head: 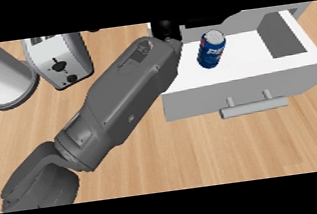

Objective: Pick up the can, place it into the drawer and close the drawer

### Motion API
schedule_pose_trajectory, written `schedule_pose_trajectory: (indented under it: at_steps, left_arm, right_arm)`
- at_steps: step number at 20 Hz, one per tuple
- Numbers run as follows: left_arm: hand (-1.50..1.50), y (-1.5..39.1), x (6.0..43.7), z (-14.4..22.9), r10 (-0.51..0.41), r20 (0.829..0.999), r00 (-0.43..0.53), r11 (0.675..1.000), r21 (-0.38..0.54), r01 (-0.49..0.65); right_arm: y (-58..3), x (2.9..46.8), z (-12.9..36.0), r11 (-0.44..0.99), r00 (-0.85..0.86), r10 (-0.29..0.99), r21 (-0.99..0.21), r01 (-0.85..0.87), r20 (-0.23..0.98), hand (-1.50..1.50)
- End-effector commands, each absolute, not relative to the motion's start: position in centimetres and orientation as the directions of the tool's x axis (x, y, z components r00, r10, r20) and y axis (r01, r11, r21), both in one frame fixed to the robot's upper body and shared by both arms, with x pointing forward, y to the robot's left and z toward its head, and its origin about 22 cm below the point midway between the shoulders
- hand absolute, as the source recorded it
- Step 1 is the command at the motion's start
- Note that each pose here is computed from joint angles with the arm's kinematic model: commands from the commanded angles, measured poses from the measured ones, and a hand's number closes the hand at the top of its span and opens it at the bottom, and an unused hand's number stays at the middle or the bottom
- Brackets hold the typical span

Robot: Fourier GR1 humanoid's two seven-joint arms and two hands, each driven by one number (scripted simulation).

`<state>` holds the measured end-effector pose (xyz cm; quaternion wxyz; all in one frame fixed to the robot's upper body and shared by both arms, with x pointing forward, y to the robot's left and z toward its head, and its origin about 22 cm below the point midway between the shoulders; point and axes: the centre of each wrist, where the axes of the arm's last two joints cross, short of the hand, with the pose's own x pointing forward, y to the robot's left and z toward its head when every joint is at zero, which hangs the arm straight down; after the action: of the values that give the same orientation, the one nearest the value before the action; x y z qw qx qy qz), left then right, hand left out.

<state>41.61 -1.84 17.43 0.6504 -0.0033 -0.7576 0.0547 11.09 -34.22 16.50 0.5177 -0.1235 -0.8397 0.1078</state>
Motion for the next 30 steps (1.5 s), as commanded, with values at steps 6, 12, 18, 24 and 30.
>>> schedule_pose_trajectory:
  at_steps: [6, 12, 18, 24, 30]
  left_arm:
    - [-1.50, -2.9, 40.7, 18.4, 0.111, 0.977, -0.184, 0.991, -0.124, -0.057]
    - [-1.50, -2.5, 41.7, 20.5, 0.123, 0.980, -0.157, 0.990, -0.133, -0.054]
    - [-1.50, -0.6, 42.6, 18.0, 0.094, 0.986, -0.141, 0.990, -0.107, -0.087]
    - [-1.50, -1.5, 41.7, 19.4, 0.095, 0.984, -0.151, 0.990, -0.109, -0.088]
    - [-1.50, 2.7, 42.5, 19.5, 0.087, 0.984, -0.158, 0.992, -0.100, -0.071]
  right_arm:
    - [-31.2, 15.0, 18.1, 0.819, -0.462, 0.551, -0.556, 0.141, 0.695, -1.50]
    - [-27.5, 18.0, 16.7, 0.721, -0.453, 0.662, -0.673, 0.166, 0.597, -1.50]
    - [-25.6, 23.1, 14.6, 0.649, -0.446, 0.727, -0.733, 0.202, 0.521, -1.50]
    - [-22.7, 28.1, 13.7, 0.498, -0.430, 0.815, -0.848, 0.180, 0.388, -1.50]
    - [-19.9, 31.8, 12.1, 0.354, -0.429, 0.866, -0.921, 0.164, 0.257, -1.50]
